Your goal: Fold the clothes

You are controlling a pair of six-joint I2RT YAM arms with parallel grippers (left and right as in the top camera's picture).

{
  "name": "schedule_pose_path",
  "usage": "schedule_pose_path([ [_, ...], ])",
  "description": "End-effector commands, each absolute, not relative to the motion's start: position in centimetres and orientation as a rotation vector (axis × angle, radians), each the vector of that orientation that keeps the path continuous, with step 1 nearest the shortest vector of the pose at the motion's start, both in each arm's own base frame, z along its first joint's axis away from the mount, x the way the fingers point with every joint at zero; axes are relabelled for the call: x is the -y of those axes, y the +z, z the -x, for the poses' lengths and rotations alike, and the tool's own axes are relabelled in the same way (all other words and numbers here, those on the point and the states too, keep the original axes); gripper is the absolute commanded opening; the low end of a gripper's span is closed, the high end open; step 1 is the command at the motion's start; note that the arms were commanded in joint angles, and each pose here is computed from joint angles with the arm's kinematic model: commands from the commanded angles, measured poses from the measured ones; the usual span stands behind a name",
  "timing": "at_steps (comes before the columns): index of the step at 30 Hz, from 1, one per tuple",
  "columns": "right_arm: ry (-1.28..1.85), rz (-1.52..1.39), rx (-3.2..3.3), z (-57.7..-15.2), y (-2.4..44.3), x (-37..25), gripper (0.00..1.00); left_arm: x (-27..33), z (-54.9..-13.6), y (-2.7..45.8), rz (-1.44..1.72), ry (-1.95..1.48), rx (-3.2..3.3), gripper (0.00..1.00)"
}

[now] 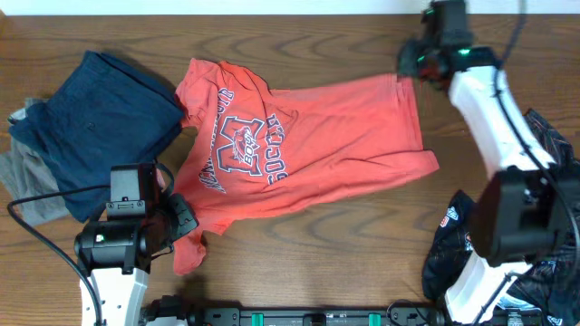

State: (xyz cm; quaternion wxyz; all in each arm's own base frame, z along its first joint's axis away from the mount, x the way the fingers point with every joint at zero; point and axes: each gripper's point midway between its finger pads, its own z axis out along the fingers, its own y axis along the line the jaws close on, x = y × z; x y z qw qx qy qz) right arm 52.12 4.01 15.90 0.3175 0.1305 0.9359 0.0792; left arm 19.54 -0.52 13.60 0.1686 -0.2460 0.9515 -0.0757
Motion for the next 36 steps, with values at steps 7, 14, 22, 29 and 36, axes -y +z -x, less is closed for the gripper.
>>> schedule_pose_path([
  [7,-0.006,-0.502,-2.934,-40.9,10.3,0.7,0.37,0.1,-19.9,13.8,0.686,-0.191,-2.691,0.06],
  [14,-0.079,-0.615,-3.269,-31.7,6.4,0.4,0.38,0.1,-20.5,14.0,0.678,-0.197,-2.665,0.06],
  [22,0.191,-0.704,-3.334,-29.0,2.2,-2.6,0.4,0.1,-20.5,14.1,0.678,-0.197,-2.664,0.06],
  [29,0.201,-0.733,-3.268,-29.2,-0.6,-2.6,0.44,0.0,-20.7,14.1,0.676,-0.199,-2.657,0.06],
  [36,0.158,-0.795,-3.223,-28.5,-2.8,-2.1,0.4,0.0,-20.6,14.1,0.676,-0.199,-2.658,0.06],
])
